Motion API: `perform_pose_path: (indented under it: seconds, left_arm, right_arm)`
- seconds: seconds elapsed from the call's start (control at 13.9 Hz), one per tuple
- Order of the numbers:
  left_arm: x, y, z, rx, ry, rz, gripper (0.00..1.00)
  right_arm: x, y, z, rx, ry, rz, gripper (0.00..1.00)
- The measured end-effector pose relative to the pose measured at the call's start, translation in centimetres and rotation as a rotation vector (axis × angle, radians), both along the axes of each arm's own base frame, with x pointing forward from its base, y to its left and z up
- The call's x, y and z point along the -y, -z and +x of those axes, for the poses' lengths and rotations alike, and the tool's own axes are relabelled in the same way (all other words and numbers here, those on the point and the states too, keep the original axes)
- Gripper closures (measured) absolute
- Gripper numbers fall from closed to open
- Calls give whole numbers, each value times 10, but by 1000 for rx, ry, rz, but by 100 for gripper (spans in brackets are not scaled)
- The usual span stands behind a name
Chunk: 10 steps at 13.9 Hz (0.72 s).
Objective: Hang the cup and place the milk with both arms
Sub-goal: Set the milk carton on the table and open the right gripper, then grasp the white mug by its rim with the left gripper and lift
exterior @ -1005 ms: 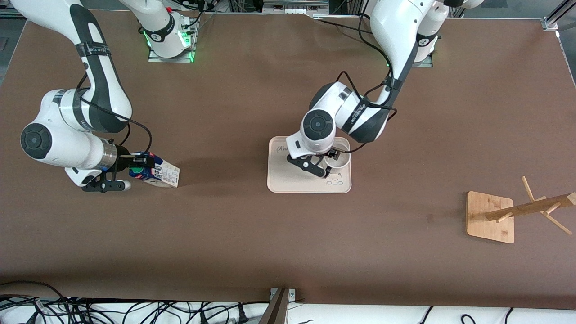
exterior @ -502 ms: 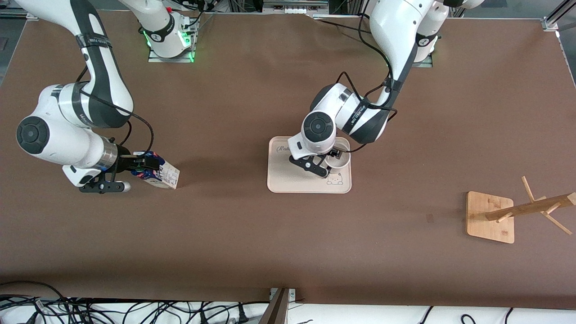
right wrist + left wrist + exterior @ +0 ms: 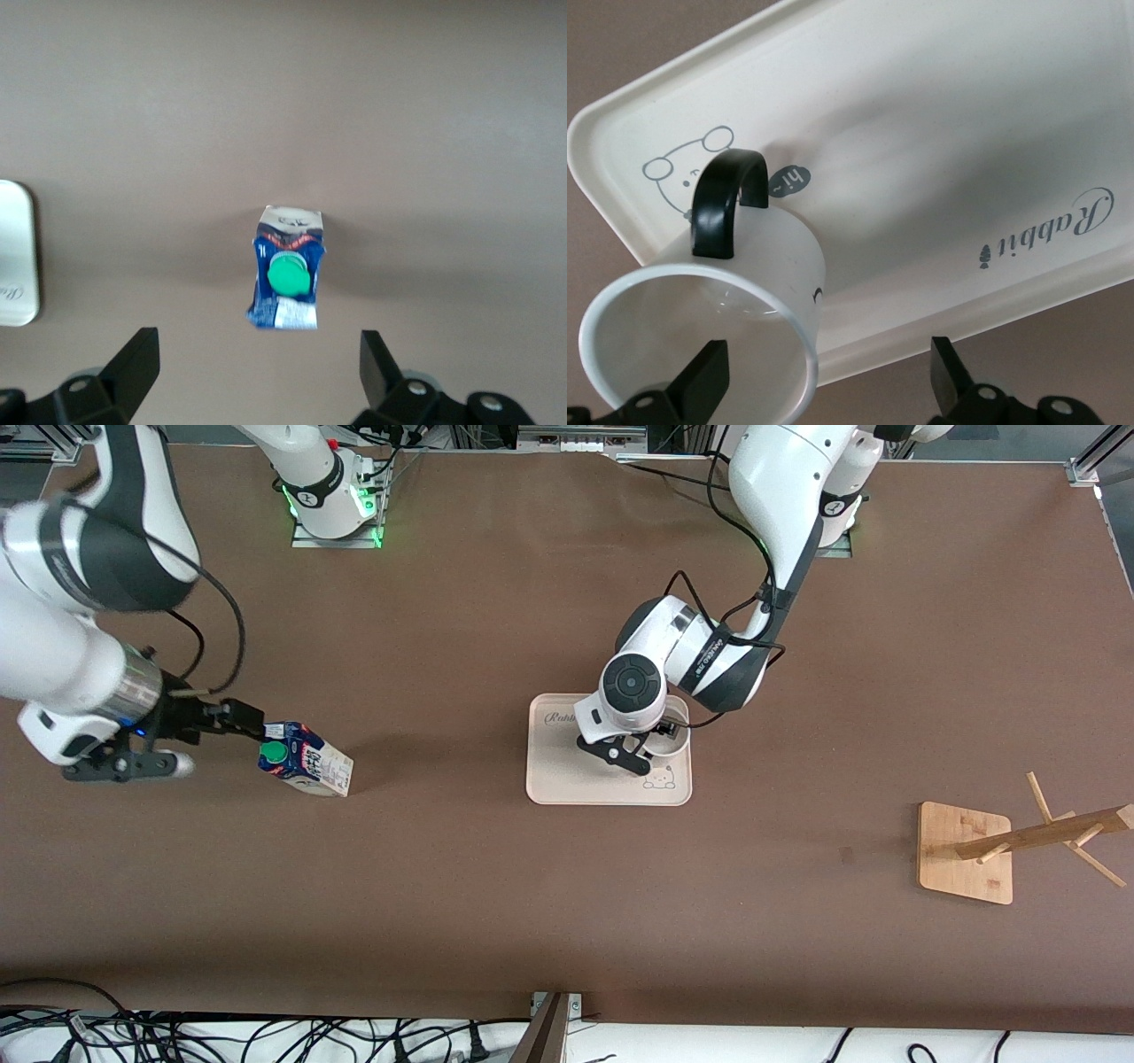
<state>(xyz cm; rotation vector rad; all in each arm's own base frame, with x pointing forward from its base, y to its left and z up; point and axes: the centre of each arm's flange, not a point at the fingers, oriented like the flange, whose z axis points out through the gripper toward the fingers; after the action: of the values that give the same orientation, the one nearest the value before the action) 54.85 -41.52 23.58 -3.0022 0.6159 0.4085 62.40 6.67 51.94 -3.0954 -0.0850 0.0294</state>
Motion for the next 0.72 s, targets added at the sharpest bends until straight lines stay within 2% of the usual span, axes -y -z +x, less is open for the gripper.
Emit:
perform_pose_path:
  seconds: [0.14,0.22,0.29,0.36,0.72]
  left_arm:
    - [-3,6,1,9,21,28,0]
    - [-4,9,1,19,37,49,7]
    - [-6,11,2,26,47,62,7]
    - [-6,11,2,29,51,66,11]
    - [-5,7,4,38,48,64,68]
  right_arm:
    - [5,-42,-22,17,-13,-16,0]
    - [7,-57,-31,27,-23,-20,0]
    - [9,-67,-37,35,-39,-21,0]
    - [13,-72,-40,40,-54,-22,0]
    - [38,-67,-39,22,-60,-27,0]
